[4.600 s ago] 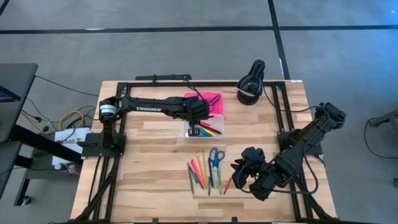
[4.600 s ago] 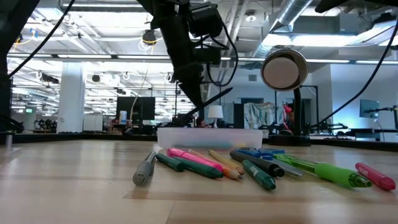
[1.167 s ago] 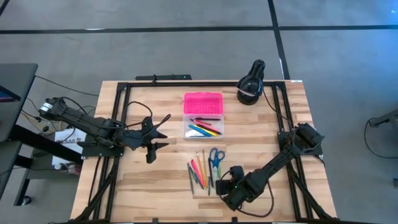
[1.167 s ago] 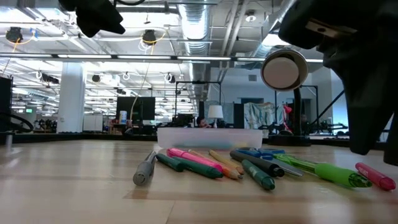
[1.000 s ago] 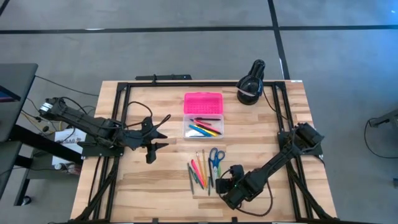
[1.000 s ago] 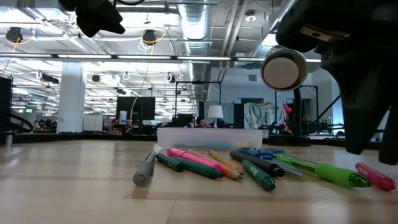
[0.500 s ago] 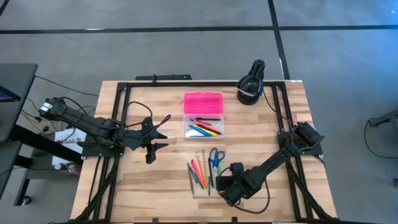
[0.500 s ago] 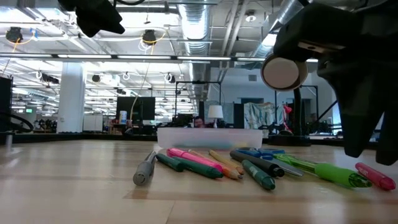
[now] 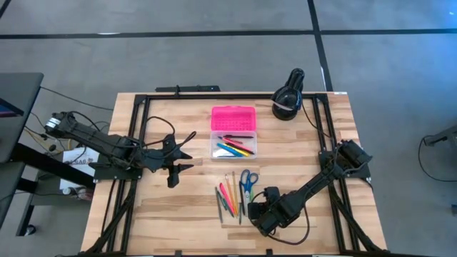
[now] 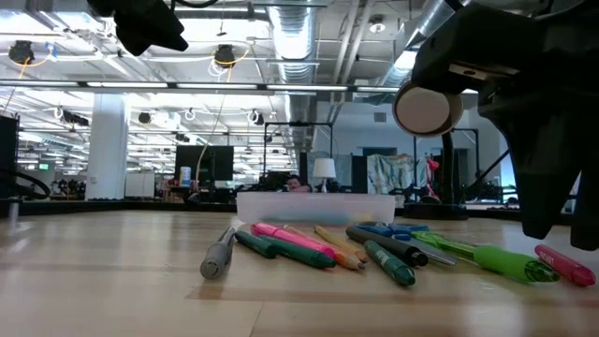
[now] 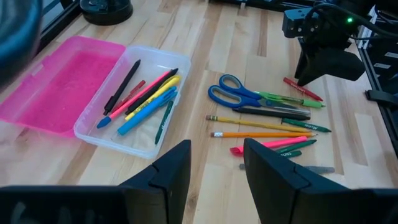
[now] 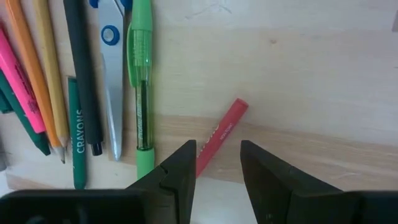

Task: Pick & place school supplies into a supply box
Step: Put the red crayon into the pink supply box

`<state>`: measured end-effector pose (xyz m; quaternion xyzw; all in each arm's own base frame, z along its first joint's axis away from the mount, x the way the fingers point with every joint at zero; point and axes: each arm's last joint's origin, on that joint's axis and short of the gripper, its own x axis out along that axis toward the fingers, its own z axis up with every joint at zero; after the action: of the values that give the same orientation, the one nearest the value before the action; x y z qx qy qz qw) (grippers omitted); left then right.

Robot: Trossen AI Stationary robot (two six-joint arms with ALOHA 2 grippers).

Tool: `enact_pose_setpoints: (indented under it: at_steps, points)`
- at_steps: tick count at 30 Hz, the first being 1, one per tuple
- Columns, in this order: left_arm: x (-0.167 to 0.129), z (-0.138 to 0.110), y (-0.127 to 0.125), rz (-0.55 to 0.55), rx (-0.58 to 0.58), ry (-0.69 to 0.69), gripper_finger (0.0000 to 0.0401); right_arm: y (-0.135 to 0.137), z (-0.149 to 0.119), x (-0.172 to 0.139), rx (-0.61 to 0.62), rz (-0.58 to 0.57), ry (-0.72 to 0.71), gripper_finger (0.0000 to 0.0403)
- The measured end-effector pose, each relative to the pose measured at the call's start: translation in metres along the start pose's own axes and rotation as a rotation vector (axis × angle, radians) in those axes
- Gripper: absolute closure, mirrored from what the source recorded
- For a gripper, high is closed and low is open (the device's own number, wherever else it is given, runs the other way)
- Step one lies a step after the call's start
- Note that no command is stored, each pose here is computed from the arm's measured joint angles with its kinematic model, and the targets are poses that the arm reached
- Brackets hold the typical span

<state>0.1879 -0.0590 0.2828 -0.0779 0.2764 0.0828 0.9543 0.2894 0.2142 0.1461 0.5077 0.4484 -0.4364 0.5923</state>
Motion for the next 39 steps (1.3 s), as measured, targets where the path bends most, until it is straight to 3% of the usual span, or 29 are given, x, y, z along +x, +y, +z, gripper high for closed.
enact_pose_setpoints:
  at_steps: [12, 39]
  points:
    - [0.0, 0.0, 0.0, -0.003, 0.0, 0.002, 0.026, 0.004, -0.002, 0.019, 0.009, -0.021, 0.02, 0.0285]
    - [0.0, 0.001, -0.001, -0.011, -0.035, -0.006, 0.026, 0.004, -0.006, 0.014, -0.088, -0.116, 0.109, 0.029]
